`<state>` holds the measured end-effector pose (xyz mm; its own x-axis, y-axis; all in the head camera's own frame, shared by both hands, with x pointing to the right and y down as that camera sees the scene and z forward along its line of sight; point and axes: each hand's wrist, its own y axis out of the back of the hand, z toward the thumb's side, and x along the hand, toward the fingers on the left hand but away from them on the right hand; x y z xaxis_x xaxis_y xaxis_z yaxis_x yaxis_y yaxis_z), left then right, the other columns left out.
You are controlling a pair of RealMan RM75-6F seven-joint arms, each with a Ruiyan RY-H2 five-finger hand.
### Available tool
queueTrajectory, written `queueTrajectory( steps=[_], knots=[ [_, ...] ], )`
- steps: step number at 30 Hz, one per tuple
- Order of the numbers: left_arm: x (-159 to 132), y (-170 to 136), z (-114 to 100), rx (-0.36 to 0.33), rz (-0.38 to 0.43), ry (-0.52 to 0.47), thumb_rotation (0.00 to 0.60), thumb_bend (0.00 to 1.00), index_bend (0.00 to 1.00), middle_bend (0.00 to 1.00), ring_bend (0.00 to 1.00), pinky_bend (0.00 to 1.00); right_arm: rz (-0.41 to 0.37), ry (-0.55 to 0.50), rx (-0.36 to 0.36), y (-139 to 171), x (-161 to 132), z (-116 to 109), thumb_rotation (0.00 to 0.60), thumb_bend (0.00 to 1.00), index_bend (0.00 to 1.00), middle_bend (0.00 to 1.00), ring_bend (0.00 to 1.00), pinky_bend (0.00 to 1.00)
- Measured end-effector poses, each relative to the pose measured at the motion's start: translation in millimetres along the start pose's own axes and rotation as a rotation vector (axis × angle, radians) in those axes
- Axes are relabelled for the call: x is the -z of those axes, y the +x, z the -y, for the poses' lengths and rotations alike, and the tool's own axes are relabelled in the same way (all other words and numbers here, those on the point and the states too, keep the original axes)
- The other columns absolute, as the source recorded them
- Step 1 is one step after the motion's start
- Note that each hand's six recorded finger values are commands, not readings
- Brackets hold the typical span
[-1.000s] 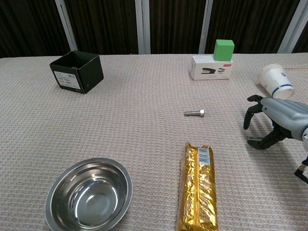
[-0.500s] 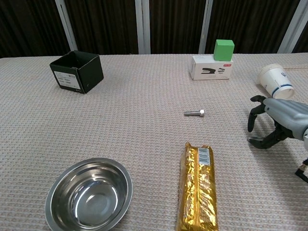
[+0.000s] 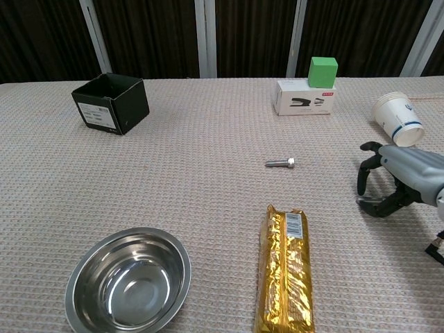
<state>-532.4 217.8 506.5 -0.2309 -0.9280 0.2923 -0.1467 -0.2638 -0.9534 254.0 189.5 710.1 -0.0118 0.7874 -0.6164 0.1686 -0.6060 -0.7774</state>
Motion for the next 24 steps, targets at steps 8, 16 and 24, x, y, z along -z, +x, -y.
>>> queueTrajectory(
  steps=[8, 16, 24],
  knots=[
    [0.0, 0.2, 0.3, 0.002, 0.000, 0.001, 0.600, 0.07, 0.17, 0.11, 0.01, 0.03, 0.003, 0.010, -0.012, -0.5, 0.3, 3.6, 0.600, 0.35, 0.56, 0.00, 0.02, 0.00],
    [-0.5, 0.6, 1.0, 0.004, 0.001, 0.004, 0.600, 0.07, 0.17, 0.11, 0.01, 0.03, 0.012, 0.014, -0.014, -2.4, 2.6, 3.8, 0.600, 0.36, 0.58, 0.00, 0.02, 0.00],
    [-0.7, 0.0, 0.8, 0.003, 0.002, 0.003, 0.600, 0.07, 0.17, 0.11, 0.01, 0.03, 0.012, 0.006, -0.014, -1.4, 3.5, 1.9, 0.600, 0.39, 0.61, 0.00, 0.02, 0.00]
  ],
)
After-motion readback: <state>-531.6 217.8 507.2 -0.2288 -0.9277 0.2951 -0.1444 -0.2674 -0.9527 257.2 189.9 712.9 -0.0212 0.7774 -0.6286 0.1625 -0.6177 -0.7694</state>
